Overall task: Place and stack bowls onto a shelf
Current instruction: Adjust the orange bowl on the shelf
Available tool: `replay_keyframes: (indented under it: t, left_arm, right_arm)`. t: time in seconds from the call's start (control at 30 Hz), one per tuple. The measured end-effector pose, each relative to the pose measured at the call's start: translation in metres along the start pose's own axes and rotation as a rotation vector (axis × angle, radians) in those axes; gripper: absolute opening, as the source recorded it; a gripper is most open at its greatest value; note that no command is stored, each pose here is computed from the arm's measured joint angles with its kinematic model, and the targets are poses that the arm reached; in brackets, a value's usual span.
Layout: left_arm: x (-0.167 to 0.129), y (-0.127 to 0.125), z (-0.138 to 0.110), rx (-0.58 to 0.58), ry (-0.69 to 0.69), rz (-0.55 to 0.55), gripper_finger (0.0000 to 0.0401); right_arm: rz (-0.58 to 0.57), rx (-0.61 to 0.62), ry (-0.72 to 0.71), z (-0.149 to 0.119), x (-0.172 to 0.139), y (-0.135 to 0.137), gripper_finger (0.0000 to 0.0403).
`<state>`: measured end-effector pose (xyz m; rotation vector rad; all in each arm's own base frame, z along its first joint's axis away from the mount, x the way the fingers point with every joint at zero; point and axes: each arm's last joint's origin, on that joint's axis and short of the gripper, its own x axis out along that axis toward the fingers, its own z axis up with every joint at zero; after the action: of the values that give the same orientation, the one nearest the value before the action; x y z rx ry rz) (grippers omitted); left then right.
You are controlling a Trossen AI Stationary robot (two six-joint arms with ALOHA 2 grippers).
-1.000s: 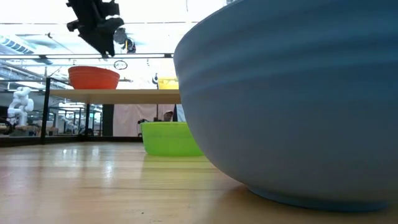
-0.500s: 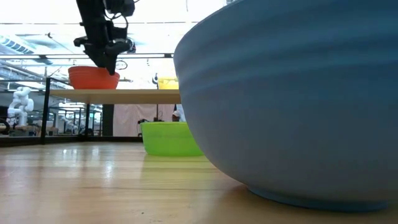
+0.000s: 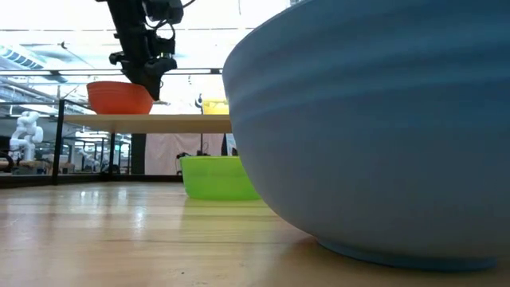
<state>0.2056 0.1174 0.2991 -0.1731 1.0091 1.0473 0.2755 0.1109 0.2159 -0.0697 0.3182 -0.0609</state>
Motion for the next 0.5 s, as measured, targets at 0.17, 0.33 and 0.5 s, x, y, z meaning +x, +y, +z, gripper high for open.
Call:
replay_keyframes:
  t: [0.17, 0.33, 0.5]
  left_arm:
    - [-0.004, -0.008, 0.005, 0.075, -0.069, -0.032, 0.0188]
    - [-0.007, -0.014, 0.010, 0.119, -0.134, -0.055, 0.0188]
    - [-0.011, -0.017, 0.010, 0.175, -0.162, -0.021, 0.0188]
  right_arm:
    - [0.000, -0.001, 0.000, 0.000, 0.000, 0.000, 0.0139]
    - [0.000, 0.002, 0.000, 0.000, 0.000, 0.000, 0.0139]
    - [0.000, 0.006, 0.000, 0.000, 0.000, 0.000, 0.0139]
